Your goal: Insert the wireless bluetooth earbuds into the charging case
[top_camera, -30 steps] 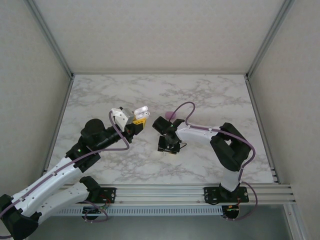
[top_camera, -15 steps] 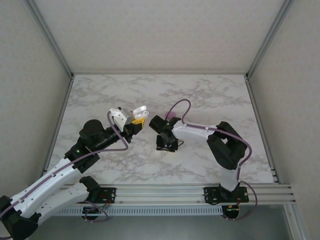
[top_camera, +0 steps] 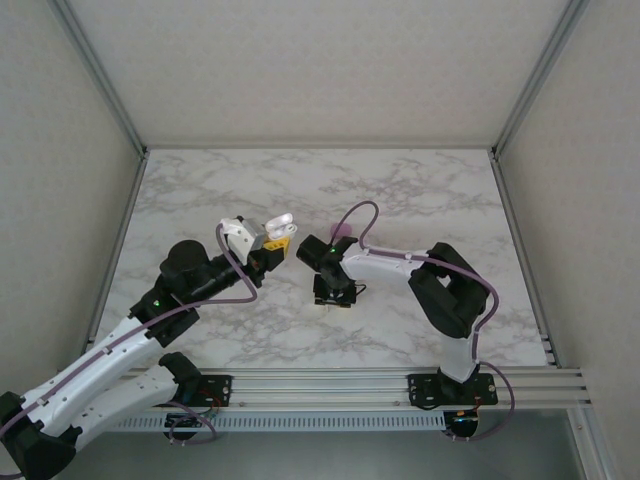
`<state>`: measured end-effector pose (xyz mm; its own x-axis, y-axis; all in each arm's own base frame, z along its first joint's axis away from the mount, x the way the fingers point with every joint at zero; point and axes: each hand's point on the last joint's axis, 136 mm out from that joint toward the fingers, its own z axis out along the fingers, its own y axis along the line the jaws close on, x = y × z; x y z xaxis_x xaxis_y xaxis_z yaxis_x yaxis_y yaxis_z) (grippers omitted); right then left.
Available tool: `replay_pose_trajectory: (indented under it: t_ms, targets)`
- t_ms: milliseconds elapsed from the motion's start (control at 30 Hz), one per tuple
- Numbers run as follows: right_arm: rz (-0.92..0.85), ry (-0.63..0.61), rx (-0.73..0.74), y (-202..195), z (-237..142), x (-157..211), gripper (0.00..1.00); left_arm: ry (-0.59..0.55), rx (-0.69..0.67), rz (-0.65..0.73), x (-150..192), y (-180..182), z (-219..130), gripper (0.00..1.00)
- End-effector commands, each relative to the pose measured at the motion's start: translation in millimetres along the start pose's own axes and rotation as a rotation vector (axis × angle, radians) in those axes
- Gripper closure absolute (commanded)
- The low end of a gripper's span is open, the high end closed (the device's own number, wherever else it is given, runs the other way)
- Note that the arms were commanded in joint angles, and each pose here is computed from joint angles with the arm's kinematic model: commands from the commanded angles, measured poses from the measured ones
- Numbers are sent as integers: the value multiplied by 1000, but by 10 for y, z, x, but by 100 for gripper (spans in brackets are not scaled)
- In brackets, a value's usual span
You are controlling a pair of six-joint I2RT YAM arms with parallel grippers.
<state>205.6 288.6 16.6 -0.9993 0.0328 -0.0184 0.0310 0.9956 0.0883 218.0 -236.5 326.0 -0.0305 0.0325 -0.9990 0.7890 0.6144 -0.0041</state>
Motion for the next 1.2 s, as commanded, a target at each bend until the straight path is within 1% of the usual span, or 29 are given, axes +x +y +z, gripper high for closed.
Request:
replay_pose_trajectory:
  t_ms: [0, 300, 533, 800, 933, 1167]
  targets:
    - [1, -16, 7, 61, 6, -24, 61, -23, -5, 22, -53, -5, -34, 97]
    - [-5, -26, -4, 110, 0, -60, 62, -19, -6, 20, -37, -3, -35, 97]
    - [-12, -15, 26, 72, 70, -42, 64, -19, -6, 20, -40, -4, -39, 97]
    - [-39, -23, 80, 2, 85, -60, 64, -19, -5, 20, -43, -7, -43, 97]
    - [-54, -20, 83, 2, 95, -54, 69, -17, -6, 18, -34, -3, -38, 97]
    - [-71, -25, 85, -5, 77, -53, 72, -23, -6, 18, -66, -4, -40, 97]
